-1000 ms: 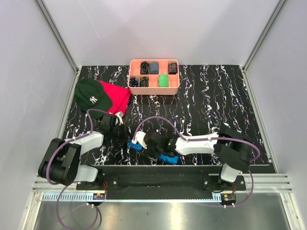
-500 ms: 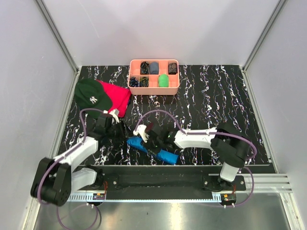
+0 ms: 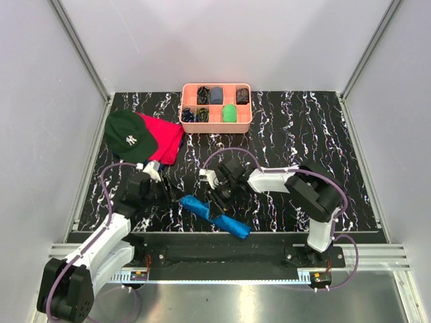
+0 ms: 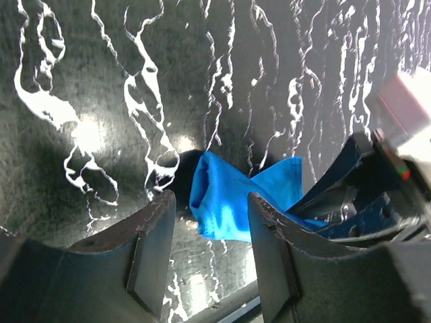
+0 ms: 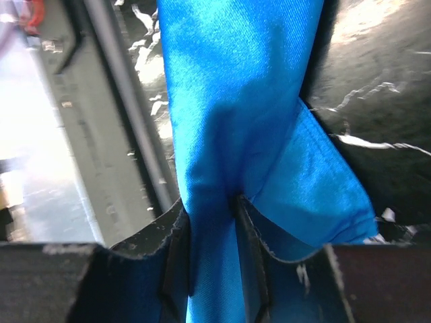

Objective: Fold the napkin, place the utensils inside, and roll it up
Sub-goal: Roll the napkin with the utensil

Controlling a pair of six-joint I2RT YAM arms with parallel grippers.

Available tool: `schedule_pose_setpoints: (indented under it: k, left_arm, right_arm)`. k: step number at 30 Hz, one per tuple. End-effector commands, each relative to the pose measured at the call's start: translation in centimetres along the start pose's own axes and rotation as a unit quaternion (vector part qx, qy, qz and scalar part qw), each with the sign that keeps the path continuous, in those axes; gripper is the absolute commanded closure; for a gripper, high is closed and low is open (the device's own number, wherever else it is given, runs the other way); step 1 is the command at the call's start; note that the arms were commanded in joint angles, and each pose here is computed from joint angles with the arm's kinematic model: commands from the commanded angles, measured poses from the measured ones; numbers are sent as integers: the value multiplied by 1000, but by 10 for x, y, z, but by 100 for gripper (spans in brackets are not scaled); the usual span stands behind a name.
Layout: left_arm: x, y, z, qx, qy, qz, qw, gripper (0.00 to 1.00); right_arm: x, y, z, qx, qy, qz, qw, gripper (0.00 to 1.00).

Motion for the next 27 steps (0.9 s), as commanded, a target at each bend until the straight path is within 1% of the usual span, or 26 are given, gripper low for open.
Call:
schedule_pose_setpoints:
  k: [1, 8, 16, 19, 22, 23, 25, 26, 27]
  left_arm:
    - [6, 0, -1, 8, -16, -41, 999, 50]
    - [11, 2, -5, 19, -16, -79, 997, 51]
    - [18, 4, -10, 24, -2, -112, 993, 53]
    - [22, 6, -13, 20, 7, -121, 992, 55]
    - [25, 9, -16, 14, 17, -120, 993, 61]
    - [26, 9, -16, 13, 19, -119, 993, 67]
    - [28, 11, -17, 10, 24, -113, 993, 76]
    - [28, 11, -16, 9, 25, -111, 993, 80]
    - [29, 11, -16, 9, 26, -108, 994, 89]
  right_arm:
    - [3, -4, 8, 39, -4, 114, 993, 64]
    - [2, -22, 11, 72, -14, 188, 979, 65]
    - [7, -43, 12, 107, -14, 220, 969, 65]
    - [9, -49, 12, 113, -16, 222, 968, 65]
    - [10, -53, 11, 119, -15, 223, 967, 65]
    - [10, -54, 11, 120, -15, 222, 968, 65]
    - [10, -56, 11, 121, -17, 215, 969, 65]
    - [9, -57, 11, 121, -18, 211, 970, 63]
    - [7, -56, 12, 118, -20, 205, 971, 62]
Point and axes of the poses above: each gripper's point midway between its finger pads, its own x axis out along the fingers, its own y axis along the line the jaws close on, z = x × y, the point moved 10 cm from there along -x, back along the fingers, and after that the axes turned 6 degrees about -x, right-handed, at the moved point
